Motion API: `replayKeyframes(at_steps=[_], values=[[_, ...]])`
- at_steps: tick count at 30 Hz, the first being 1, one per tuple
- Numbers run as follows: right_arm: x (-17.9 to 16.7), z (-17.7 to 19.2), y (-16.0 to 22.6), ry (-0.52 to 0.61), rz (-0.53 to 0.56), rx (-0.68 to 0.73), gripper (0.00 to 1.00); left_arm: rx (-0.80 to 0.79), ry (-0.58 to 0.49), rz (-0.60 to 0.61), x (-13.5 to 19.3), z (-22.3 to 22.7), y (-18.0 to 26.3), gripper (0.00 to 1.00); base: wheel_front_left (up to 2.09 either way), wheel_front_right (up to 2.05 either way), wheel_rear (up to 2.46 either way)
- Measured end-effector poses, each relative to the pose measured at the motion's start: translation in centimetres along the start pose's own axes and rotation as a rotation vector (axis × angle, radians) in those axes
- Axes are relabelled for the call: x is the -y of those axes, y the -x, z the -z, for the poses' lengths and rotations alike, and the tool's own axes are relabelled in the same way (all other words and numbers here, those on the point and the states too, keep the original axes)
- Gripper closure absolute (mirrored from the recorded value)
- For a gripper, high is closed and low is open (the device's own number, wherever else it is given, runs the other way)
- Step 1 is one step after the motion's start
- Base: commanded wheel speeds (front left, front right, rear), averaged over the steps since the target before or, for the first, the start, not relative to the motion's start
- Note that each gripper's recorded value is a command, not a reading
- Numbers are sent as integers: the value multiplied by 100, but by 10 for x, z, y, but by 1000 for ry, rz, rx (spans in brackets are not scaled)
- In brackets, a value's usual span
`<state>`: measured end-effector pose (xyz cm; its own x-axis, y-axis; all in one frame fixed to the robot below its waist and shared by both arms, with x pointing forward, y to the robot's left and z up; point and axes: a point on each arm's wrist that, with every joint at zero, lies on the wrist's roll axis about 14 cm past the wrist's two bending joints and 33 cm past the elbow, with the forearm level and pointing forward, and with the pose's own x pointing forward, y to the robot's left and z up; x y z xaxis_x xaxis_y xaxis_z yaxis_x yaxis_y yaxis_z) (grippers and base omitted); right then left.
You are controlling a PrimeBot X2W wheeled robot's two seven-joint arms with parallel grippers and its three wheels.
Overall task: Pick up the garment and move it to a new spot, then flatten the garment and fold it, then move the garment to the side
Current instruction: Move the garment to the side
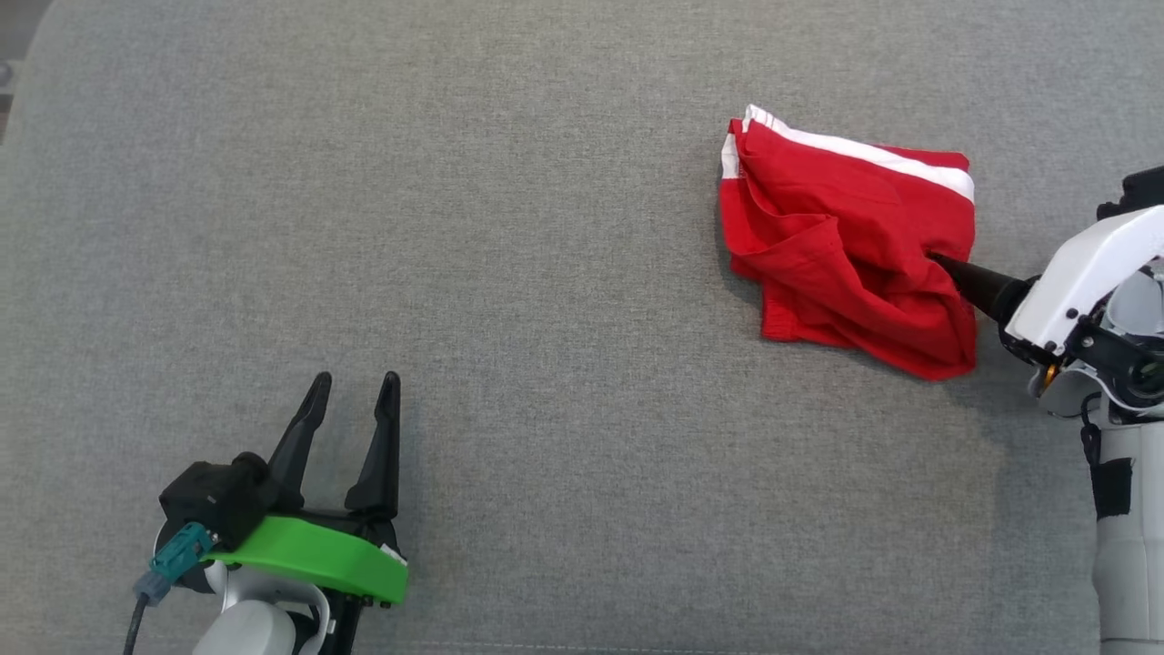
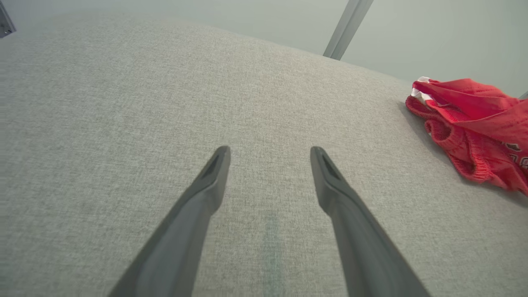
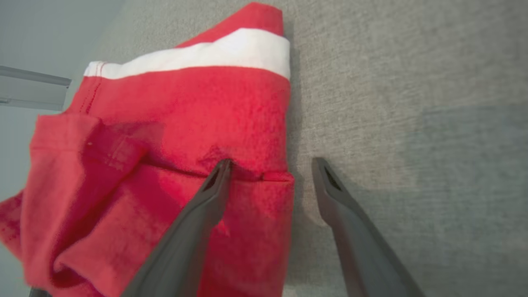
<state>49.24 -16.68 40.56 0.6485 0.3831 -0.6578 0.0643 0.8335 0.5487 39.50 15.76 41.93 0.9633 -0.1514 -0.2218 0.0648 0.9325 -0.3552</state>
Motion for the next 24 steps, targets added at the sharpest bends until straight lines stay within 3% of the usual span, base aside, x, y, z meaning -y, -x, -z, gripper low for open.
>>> replayKeyframes(at_steps=[3,5,10,17,19,24], values=[[-7,7,-11,3,-10,-49,0,0,3,-17,-4,1,2,0,0,0,0],[-12,10,-17,41,-5,-73,100,5,9,-21,-5,0,3,0,0,0,0],[-60,5,-18,98,-142,-51,100,23,17,-42,-8,-5,8,0,0,0,0],[-120,-21,28,191,-337,44,100,71,37,-56,-6,-16,19,0,0,0,0],[-119,-20,42,210,-342,52,100,86,39,-59,-6,-20,23,0,0,0,0],[-76,-17,70,202,-232,81,100,113,40,-34,2,-27,21,0,0,0,0]])
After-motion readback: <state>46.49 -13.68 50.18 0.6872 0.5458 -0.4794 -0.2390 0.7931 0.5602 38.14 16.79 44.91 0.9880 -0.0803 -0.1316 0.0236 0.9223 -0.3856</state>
